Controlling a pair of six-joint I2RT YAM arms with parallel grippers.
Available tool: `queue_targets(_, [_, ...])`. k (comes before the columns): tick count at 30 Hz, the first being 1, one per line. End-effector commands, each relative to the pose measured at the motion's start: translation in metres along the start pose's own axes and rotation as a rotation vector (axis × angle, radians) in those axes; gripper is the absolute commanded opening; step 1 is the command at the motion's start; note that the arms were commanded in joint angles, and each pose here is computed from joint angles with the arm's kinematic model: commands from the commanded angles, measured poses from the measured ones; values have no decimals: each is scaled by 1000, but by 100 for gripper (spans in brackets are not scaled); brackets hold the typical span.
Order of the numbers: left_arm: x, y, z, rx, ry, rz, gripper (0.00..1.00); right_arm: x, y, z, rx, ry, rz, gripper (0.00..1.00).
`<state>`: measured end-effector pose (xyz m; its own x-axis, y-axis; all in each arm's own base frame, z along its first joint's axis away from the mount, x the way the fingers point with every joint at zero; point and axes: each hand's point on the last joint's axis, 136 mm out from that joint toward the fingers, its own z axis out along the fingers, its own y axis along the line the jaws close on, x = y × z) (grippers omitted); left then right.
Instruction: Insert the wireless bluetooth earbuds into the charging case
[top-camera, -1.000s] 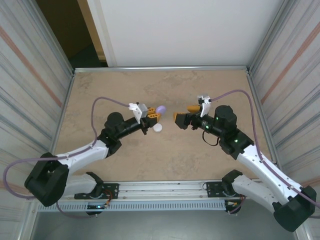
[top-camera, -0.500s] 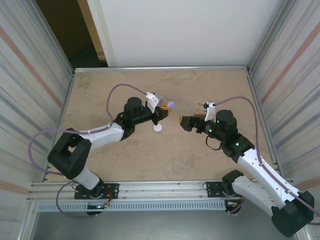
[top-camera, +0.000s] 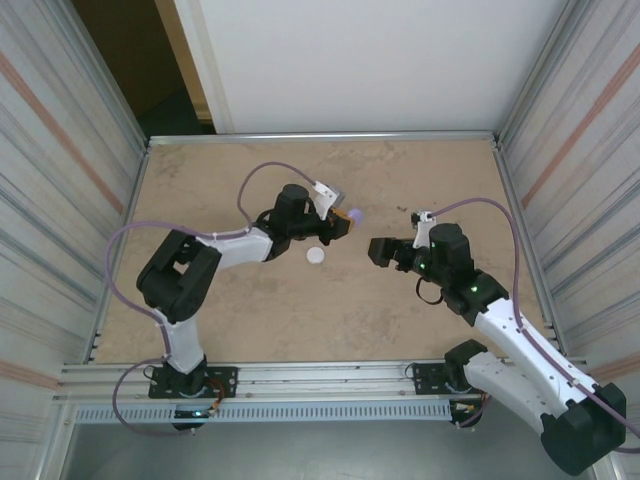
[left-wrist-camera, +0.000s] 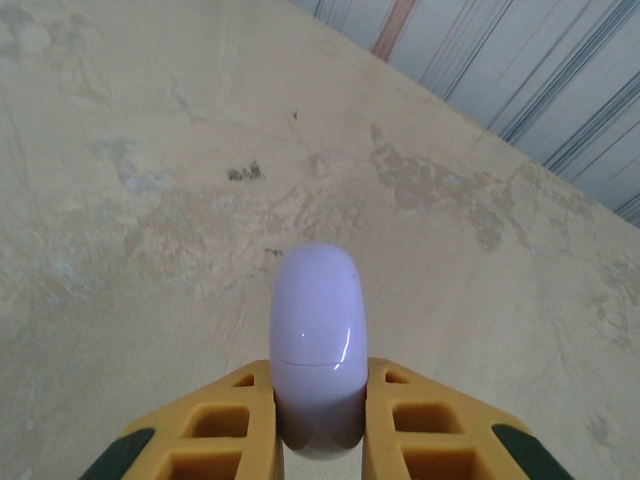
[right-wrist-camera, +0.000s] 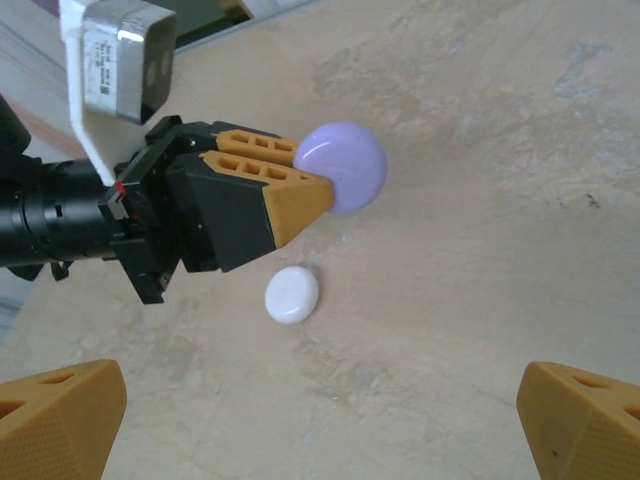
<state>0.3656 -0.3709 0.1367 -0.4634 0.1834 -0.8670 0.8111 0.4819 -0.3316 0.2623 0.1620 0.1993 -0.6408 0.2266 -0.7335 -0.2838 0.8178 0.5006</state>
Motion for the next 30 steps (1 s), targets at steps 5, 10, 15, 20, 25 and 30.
queue_targets(5, [13, 17, 16, 31, 66, -147, 0, 7, -19, 7, 65, 26, -23, 99])
queue_targets(10, [29, 28, 26, -3, 142, -177, 0, 9, -22, 12, 72, 37, -22, 99])
queue_targets(15, [39, 33, 34, 2, 180, -207, 0, 10, -26, 15, 81, 44, -22, 99])
queue_targets(20, [40, 37, 40, 4, 195, -228, 0, 10, -27, 17, 81, 52, -18, 99])
queue_targets(25, [58, 45, 50, 0, 231, -256, 1, 11, -30, 18, 90, 57, -18, 99])
queue_targets(30, [64, 49, 53, -12, 253, -267, 7, 13, -34, 21, 98, 70, -17, 99])
